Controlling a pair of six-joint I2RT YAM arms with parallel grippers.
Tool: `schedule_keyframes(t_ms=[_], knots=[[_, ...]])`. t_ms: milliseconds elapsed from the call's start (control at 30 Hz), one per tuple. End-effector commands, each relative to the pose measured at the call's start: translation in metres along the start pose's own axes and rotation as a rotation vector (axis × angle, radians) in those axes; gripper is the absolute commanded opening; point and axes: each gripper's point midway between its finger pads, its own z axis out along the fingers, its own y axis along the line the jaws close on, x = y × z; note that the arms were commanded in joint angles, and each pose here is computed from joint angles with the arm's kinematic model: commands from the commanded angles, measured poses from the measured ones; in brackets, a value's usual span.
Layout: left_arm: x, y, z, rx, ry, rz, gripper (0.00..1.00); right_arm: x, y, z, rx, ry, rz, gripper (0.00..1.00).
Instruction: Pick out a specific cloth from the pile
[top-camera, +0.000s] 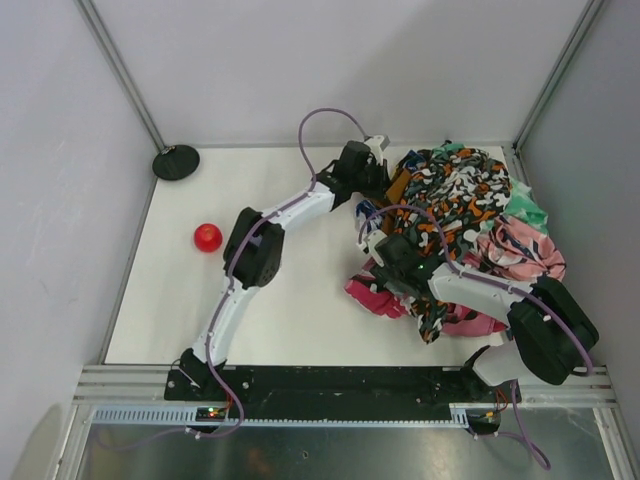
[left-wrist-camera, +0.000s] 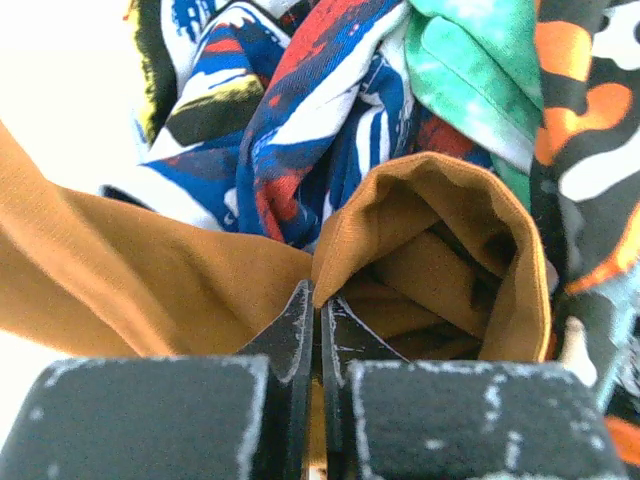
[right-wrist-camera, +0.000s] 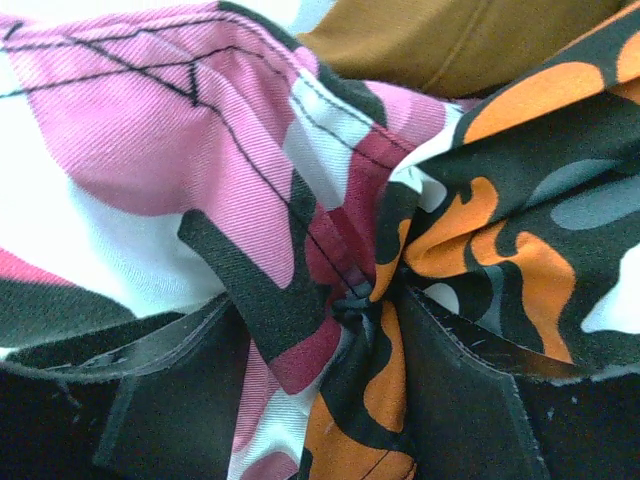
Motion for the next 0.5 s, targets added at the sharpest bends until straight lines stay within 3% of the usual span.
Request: schedule_keyframes(t_ms=[0, 200, 467], knots=[[-0.114, 0.015, -0.090, -0.221, -0.264, 0.108, 0.01, 0.066, -0.034, -0.003, 0.148, 0.223, 0.054, 0.62], [-0.201, 0.018, -0.202, -0.389, -0.475, 0.202, 0.01, 0.073, -0.061, -0.006, 0.221, 0.221, 0.203, 0.62], [-0.294, -0.019, -0.362, -0.551, -0.771, 0.317, 0.01, 0.091, -0.106, -0.013, 0.349, 0.209, 0.452, 0.62]])
